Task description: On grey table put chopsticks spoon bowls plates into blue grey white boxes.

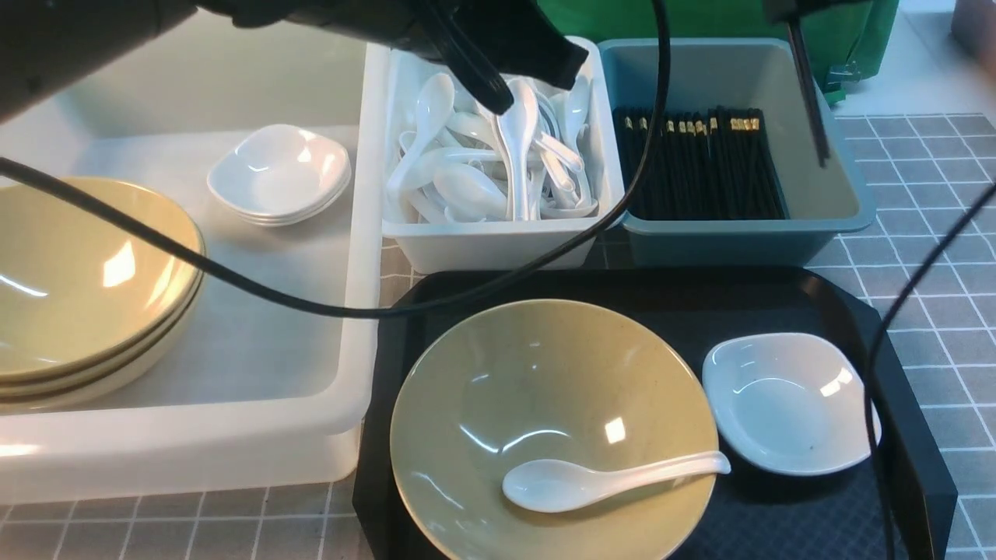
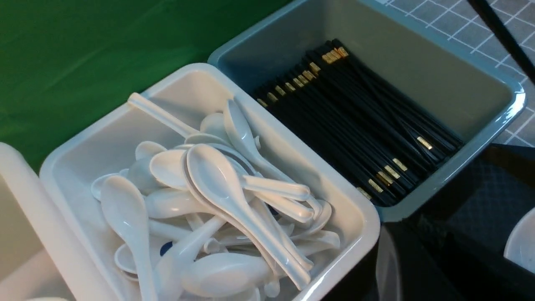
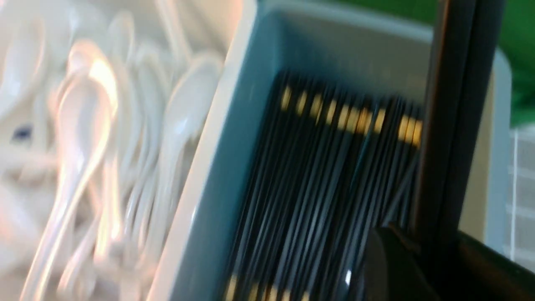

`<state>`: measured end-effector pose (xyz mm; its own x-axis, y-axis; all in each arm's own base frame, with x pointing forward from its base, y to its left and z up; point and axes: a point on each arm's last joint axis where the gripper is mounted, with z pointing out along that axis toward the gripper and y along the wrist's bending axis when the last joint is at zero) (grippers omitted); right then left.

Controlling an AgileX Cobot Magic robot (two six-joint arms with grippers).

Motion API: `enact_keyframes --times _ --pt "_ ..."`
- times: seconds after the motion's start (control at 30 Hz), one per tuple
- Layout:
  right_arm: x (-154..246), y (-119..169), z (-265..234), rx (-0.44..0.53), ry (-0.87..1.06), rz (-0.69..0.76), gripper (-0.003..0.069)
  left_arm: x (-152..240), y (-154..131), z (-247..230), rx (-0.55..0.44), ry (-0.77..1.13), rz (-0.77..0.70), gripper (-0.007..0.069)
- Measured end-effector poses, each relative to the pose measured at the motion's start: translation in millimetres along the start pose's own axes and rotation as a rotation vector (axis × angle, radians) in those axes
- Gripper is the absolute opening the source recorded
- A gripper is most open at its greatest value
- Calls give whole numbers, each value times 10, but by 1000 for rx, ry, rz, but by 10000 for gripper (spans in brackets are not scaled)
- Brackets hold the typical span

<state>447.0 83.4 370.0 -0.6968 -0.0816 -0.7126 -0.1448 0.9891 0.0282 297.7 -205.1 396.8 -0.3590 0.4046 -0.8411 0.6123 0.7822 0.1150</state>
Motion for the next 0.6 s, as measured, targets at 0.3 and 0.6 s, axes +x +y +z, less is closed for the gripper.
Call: enact_keyframes --times 0.3,0.6 --pt "102 -63 976 1 -65 102 157 129 -20 -9 22 142 -7 -11" --pt "582 -207 1791 31 78 193 243 335 -44 -216 28 191 -7 -11"
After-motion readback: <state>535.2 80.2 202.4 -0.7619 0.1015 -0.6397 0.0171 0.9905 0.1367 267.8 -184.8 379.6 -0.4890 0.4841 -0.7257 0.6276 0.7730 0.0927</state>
